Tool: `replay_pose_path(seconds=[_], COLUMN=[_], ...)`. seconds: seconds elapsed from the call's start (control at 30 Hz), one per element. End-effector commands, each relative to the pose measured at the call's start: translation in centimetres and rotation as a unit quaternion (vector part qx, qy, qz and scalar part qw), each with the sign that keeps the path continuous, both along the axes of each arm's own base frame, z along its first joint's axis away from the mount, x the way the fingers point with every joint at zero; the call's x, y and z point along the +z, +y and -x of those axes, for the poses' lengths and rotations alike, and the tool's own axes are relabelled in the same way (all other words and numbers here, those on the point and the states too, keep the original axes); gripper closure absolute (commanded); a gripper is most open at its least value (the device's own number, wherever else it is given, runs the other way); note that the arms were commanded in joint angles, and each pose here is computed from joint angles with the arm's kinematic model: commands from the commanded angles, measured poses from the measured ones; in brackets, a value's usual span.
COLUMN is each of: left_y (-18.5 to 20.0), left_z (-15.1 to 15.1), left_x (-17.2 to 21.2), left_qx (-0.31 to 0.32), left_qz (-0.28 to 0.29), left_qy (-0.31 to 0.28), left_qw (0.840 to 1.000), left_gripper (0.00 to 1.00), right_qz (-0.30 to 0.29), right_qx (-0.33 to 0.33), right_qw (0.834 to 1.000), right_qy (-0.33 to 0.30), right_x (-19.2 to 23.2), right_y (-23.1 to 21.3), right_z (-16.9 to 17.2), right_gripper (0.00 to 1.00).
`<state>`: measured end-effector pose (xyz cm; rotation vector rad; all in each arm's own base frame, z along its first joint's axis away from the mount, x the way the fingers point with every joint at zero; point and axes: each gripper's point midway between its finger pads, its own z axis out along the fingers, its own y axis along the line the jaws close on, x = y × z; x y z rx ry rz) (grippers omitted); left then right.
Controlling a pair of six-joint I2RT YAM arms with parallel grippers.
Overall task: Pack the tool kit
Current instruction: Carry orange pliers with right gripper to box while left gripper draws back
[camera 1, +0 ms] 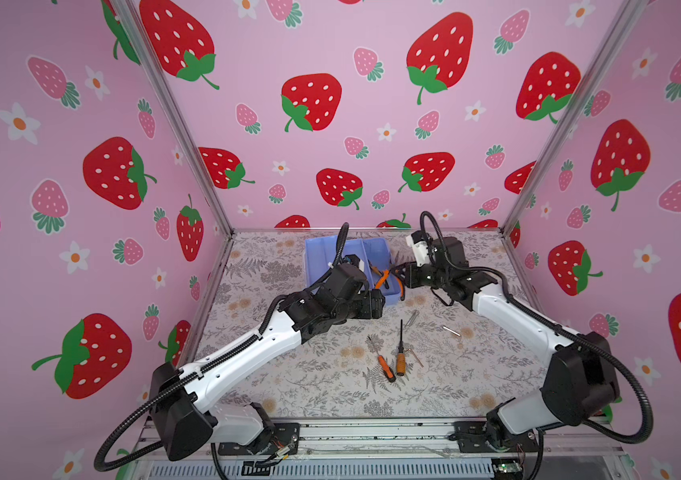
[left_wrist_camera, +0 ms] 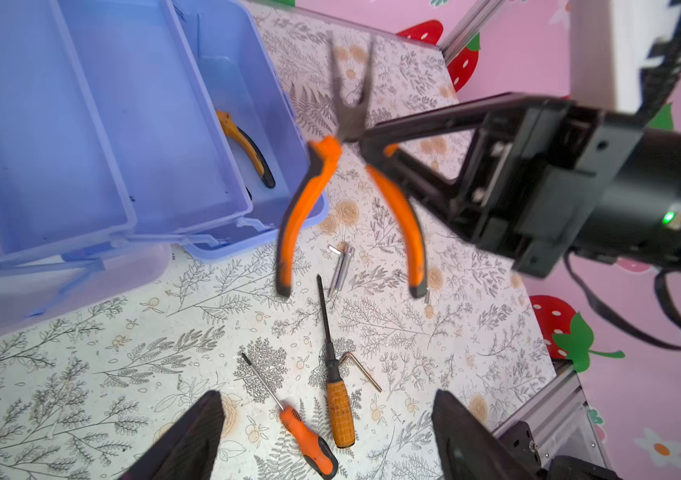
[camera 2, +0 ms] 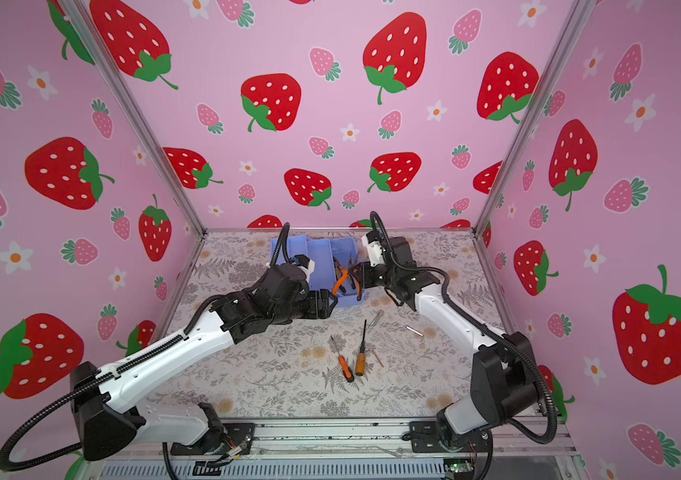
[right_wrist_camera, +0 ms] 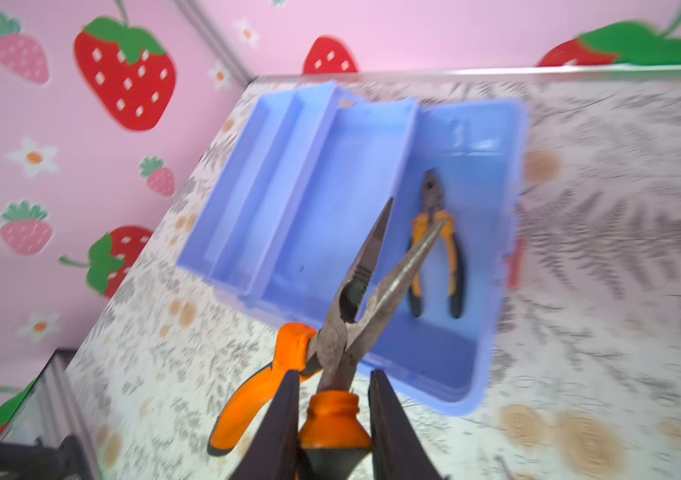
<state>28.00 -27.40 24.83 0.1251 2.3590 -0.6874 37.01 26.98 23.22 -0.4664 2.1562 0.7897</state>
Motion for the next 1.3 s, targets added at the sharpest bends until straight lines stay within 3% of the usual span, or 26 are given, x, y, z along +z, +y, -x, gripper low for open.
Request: replay_pose_path(seconds=[0.0,0.33,0.5,0.67,0.87,1.13,1.27], left_y=[2.7,6.5,7.4,7.9,9.1,9.5,9.3], left_z=[-0.3,-0.1,0.2,0.2,0.6,0.3,0.1], left_x=[-1.3,-5.3,-6.8,-7.5,-8.5,-9.4,-9.6], left_qx=[0.038,0.084,0.095,0.097,0.11,0.116,0.115], left_qz=[-0.002,0.001,-0.007,-0.011,-0.015,-0.009,-0.008], left_qy=[0.013,0.071,0.083,0.094,0.103,0.119,0.126], left_qw=[0.999,0.994,0.992,0.991,0.988,0.986,0.985], left_gripper=[0.18,0.18,0.18,0.18,0.18,0.18,0.18], right_qz=[0.061,0.215,0.312,0.37,0.456,0.433,0.401], right_qx=[-0.023,-0.075,-0.084,-0.117,-0.15,-0.117,-0.074], right_qw=[0.998,0.973,0.945,0.92,0.872,0.892,0.912], right_qy=[-0.023,-0.022,-0.055,-0.054,-0.093,-0.063,-0.032], right_x=[0.2,-3.9,-6.2,-8.2,-9.2,-13.6,-16.4], right_y=[-1.8,-1.1,1.9,2.9,3.2,5.9,8.0], right_z=[-1.7,-7.9,-9.2,-12.1,-14.7,-14.9,-13.9], right_gripper=[1.0,1.0,1.0,1.0,1.0,1.0,1.0])
